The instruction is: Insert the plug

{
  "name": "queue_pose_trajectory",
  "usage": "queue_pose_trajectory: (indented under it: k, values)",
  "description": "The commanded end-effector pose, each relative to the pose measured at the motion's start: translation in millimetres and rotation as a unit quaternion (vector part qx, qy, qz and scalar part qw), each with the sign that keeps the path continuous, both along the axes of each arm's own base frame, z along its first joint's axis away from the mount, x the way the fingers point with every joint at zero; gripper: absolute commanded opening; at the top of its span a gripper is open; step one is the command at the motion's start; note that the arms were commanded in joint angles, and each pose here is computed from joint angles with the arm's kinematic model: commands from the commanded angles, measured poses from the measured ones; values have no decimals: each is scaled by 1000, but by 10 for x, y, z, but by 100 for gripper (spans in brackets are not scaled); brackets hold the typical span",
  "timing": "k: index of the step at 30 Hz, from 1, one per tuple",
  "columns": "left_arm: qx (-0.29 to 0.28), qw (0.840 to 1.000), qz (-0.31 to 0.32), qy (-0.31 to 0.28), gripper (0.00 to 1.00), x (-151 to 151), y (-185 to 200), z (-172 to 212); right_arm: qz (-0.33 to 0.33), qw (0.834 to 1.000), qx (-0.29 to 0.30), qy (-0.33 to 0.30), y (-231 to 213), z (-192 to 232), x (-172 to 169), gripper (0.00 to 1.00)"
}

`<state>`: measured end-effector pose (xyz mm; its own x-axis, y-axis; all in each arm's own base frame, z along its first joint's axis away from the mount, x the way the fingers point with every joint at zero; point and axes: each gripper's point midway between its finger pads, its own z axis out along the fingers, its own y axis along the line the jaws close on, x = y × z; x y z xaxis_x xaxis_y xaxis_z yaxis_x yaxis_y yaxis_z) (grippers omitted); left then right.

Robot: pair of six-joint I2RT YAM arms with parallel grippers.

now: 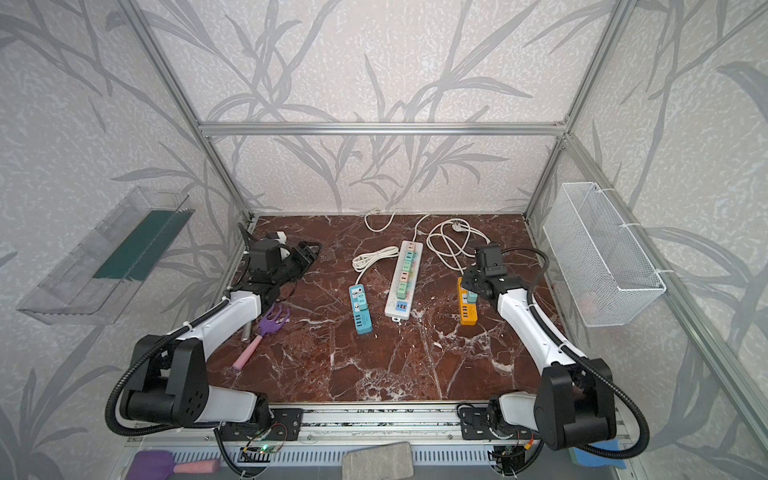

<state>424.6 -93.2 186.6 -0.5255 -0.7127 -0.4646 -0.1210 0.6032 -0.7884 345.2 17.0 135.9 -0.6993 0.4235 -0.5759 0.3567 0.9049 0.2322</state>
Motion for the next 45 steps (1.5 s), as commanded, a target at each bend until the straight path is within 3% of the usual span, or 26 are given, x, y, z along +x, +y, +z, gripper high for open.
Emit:
queue_pose_trajectory:
  k: [1,7,17,31,39,45]
  values:
    - [-1,1000,-15,-25,73,55,-87,154,-47,997,3,58,-257,-381,-262,22]
    - [10,999,-24,-28,73,37,-146,159,-43,991,56,118,-165,-850,-301,13]
    - [16,999,-29,-30,73,26,-183,164,9,982,153,108,278,-1130,-197,13]
    - [16,998,-37,-41,73,26,-220,199,34,987,112,108,457,-1276,355,20]
    - [12,998,-44,-51,73,33,-251,227,62,986,118,99,730,-1317,655,21]
    - [53,995,-43,-69,73,4,-188,321,64,988,114,82,744,-1083,674,21]
